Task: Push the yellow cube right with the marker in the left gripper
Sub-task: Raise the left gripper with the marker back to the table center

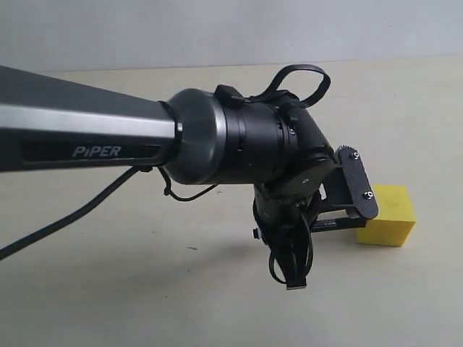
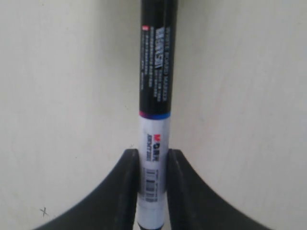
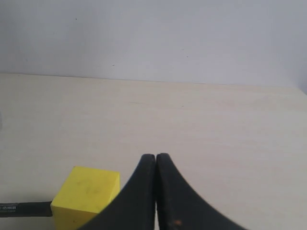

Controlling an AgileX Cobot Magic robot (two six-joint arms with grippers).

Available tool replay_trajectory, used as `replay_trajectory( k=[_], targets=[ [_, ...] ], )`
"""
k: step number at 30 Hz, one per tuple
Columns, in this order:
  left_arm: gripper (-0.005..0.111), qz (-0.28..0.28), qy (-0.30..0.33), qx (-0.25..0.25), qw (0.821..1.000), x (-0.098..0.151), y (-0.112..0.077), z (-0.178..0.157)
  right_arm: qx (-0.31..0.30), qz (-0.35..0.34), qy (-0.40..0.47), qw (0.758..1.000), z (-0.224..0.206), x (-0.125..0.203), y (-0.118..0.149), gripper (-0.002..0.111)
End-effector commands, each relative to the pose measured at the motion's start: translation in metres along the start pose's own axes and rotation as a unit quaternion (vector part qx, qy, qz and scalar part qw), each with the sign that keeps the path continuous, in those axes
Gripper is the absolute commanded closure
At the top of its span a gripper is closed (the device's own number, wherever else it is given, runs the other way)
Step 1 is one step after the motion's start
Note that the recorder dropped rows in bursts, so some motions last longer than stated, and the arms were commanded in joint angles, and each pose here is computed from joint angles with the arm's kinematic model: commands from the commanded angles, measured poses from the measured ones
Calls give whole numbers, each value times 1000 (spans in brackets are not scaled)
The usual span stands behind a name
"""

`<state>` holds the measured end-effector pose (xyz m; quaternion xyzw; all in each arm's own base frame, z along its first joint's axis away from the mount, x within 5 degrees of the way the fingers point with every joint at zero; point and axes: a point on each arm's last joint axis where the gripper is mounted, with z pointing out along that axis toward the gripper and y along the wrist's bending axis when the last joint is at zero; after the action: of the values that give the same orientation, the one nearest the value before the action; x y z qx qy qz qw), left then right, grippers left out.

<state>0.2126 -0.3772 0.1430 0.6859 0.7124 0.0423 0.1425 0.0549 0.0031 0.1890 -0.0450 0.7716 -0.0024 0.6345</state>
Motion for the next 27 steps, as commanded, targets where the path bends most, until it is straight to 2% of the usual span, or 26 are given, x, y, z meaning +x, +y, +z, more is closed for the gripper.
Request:
replay_trajectory(
  k=[1, 7, 10, 13, 16, 19, 22, 23, 25, 27],
  targets=[
    [107, 6, -5, -2, 1000, -4, -5, -2, 3, -4, 0, 1000, 0, 1, 0, 108],
    [107, -10, 32, -2, 999, 9, 7, -6, 3, -4, 0, 1000, 0, 1, 0, 108],
    [107, -41, 38, -6, 998, 17, 20, -11, 3, -4, 0, 1000, 0, 1, 0, 108],
    [107, -112, 32, -16, 993, 26, 38, -19, 3, -4, 0, 1000, 0, 1, 0, 108],
    [107, -232, 20, -30, 972, 39, 60, -27, 3, -4, 0, 1000, 0, 1, 0, 108],
    [107, -380, 15, -42, 924, 56, 83, -33, 3, -4, 0, 1000, 0, 1, 0, 108],
    [107, -528, 24, -39, 848, 77, 102, -33, 3, -4, 0, 1000, 0, 1, 0, 108],
    [107, -576, 30, -29, 816, 82, 106, -32, 3, -4, 0, 1000, 0, 1, 0, 108],
    [107, -623, 44, -6, 781, 88, 108, -27, 3, -4, 0, 1000, 0, 1, 0, 108],
    [107, -643, 55, 19, 764, 89, 105, -21, 3, -4, 0, 1000, 0, 1, 0, 108]
  ],
)
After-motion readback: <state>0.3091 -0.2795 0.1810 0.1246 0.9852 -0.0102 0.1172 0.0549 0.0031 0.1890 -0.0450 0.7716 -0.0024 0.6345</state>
